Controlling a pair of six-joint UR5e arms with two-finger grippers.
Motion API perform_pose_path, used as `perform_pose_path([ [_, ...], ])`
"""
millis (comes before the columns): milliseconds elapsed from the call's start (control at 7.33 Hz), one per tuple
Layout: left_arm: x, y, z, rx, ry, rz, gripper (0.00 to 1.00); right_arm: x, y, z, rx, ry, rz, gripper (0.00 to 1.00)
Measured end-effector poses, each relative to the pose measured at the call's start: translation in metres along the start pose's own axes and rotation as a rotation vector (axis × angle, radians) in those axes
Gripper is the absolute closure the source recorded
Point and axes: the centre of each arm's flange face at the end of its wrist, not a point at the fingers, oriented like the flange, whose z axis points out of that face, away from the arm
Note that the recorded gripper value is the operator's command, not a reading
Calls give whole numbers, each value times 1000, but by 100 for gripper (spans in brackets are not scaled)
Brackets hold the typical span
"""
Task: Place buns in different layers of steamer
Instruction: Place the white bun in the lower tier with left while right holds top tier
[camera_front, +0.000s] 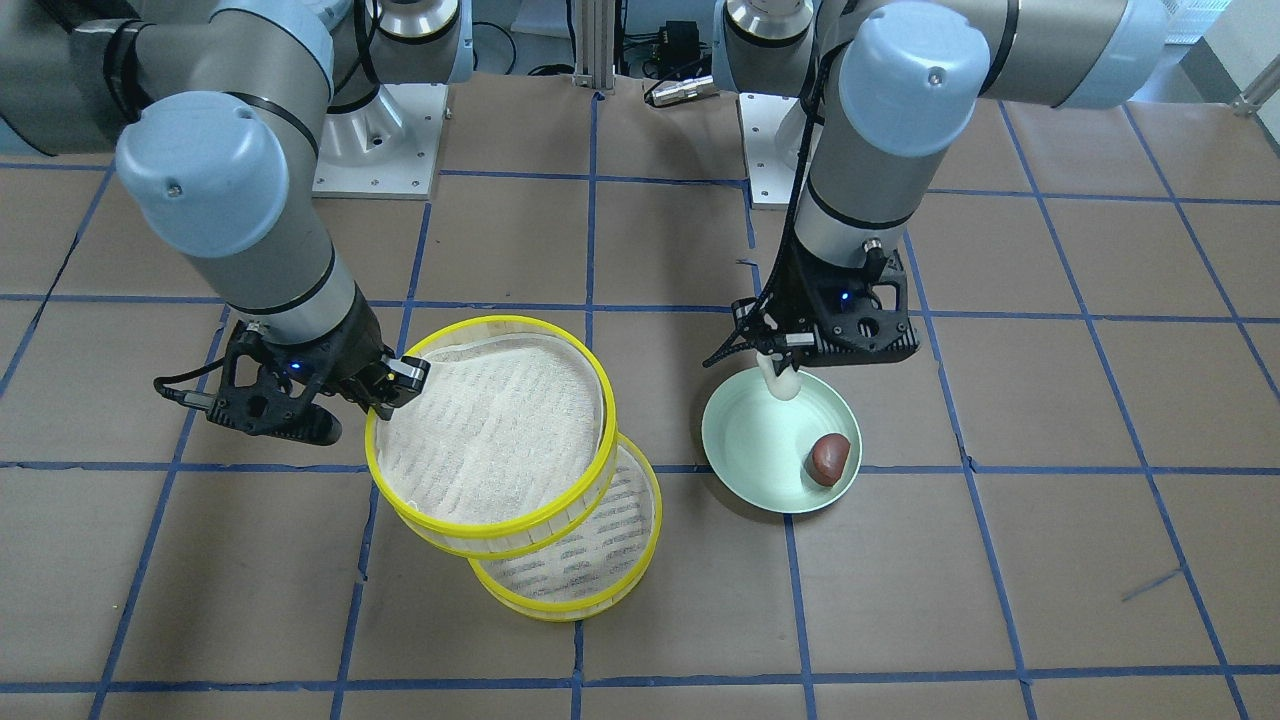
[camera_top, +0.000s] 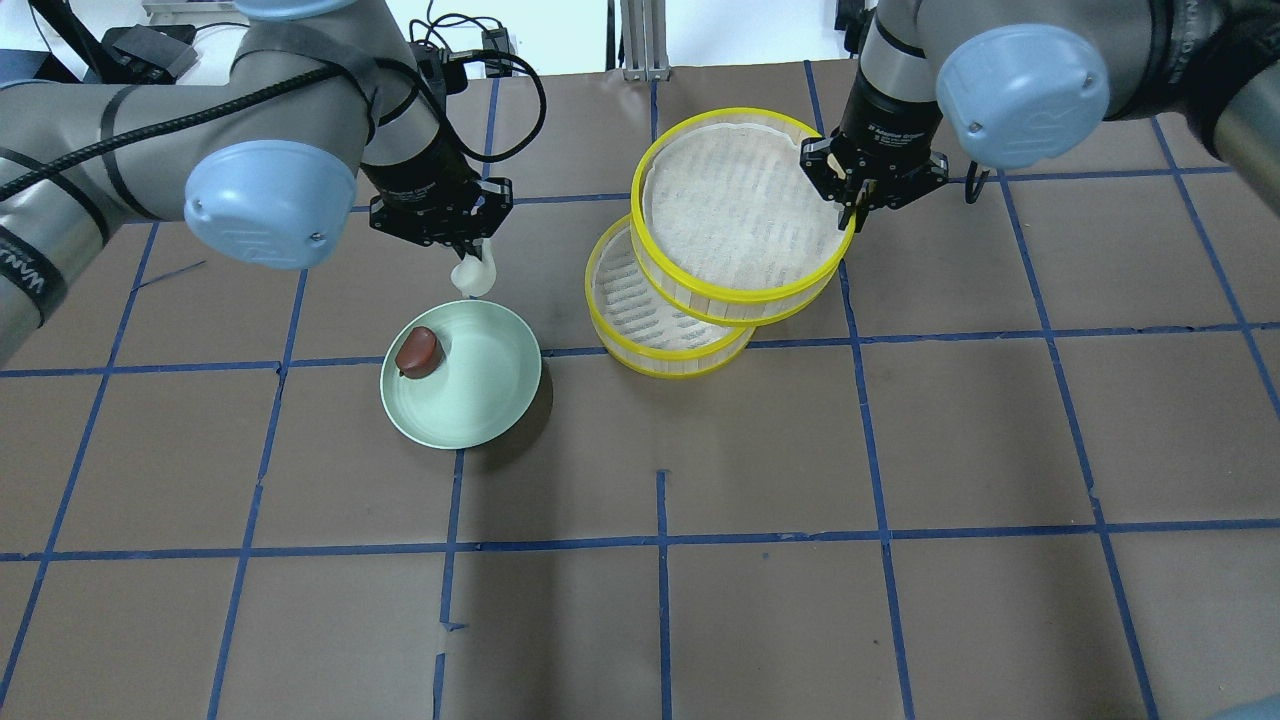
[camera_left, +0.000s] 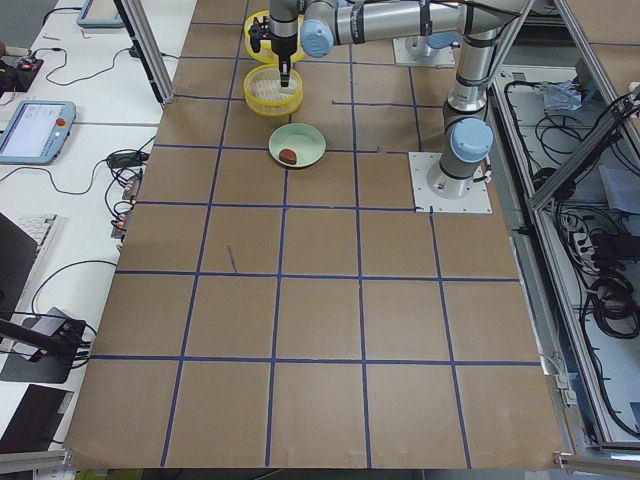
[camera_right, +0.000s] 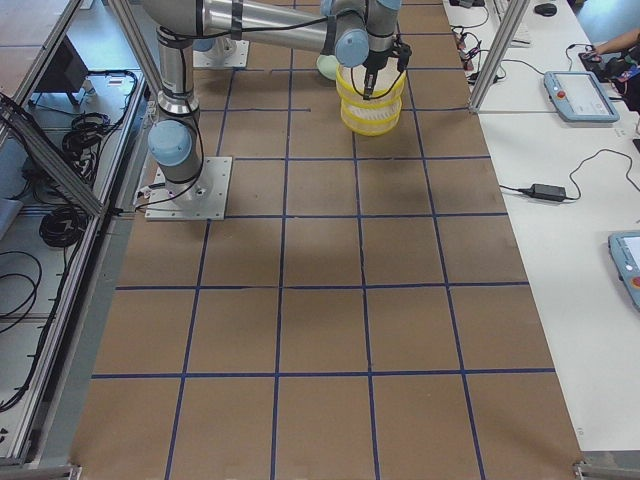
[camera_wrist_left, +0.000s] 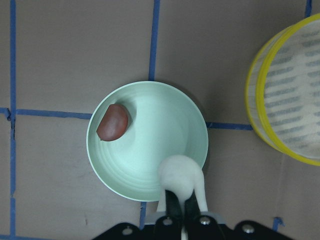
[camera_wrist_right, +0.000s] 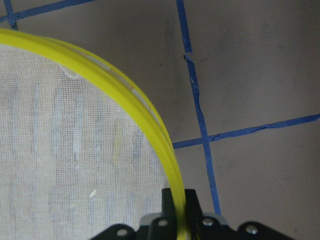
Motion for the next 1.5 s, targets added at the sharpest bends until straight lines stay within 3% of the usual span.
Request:
perform_pose_path([
  [409, 71, -7, 72, 18, 75, -78, 94, 66, -20, -13, -7, -1, 1, 99],
  [545, 92, -11, 97, 33, 113, -114, 64, 85, -25, -13, -10, 2, -8, 99],
  [682, 105, -13, 117, 25, 167, -167, 1, 105, -30, -13, -13, 4, -20, 99],
  [955, 116, -13, 132, -8, 221, -269, 0, 145, -39, -12, -16, 2, -41, 99],
  [1500, 117, -13, 121, 4, 235, -291, 0, 161, -40, -6, -25, 1, -43, 99],
])
